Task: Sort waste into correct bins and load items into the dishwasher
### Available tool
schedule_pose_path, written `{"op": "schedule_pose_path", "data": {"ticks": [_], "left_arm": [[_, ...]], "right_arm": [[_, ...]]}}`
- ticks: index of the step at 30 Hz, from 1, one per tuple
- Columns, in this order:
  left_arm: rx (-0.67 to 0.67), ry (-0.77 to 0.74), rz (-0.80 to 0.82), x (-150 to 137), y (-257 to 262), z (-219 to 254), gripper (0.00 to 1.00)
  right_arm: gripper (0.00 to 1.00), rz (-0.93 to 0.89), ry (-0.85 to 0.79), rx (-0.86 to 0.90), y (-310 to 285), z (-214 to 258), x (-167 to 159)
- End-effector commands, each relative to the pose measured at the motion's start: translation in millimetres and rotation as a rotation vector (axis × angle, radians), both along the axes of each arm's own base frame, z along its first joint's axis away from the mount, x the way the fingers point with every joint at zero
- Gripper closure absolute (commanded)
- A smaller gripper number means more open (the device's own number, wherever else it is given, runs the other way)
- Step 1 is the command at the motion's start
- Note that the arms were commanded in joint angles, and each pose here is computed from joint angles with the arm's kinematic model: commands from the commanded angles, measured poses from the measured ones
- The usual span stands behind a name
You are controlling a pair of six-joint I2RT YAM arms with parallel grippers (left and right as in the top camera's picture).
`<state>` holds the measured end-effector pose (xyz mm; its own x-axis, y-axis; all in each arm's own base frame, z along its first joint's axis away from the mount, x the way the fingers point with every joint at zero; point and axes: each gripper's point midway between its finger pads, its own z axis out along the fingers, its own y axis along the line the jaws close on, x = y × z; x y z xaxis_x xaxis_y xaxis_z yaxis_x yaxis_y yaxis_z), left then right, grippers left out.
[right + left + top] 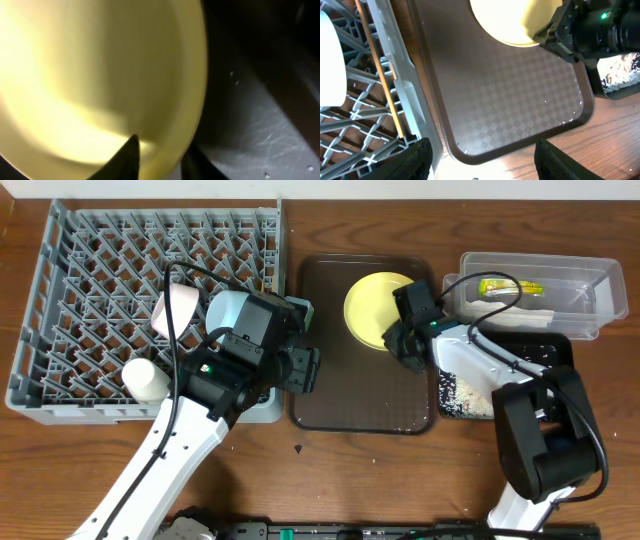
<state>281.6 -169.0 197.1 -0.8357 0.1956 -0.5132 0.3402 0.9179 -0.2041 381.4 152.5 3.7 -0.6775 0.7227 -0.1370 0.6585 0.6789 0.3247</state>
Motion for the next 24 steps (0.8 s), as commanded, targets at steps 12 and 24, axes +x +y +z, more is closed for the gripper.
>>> {"op": "schedule_pose_path", "data": {"ticks": [12,24], "left_arm": [[-0.02,-0.01,-0.003,3,-3,2,0.33],[-0.271,-0.001,-0.012,9,-39,28,0.18]], "right_arm": [[0.99,0.356,-0.156,-0.067,6,53,2],[0.99,0.685,-0.531,0.091,-25,191,-10]]}}
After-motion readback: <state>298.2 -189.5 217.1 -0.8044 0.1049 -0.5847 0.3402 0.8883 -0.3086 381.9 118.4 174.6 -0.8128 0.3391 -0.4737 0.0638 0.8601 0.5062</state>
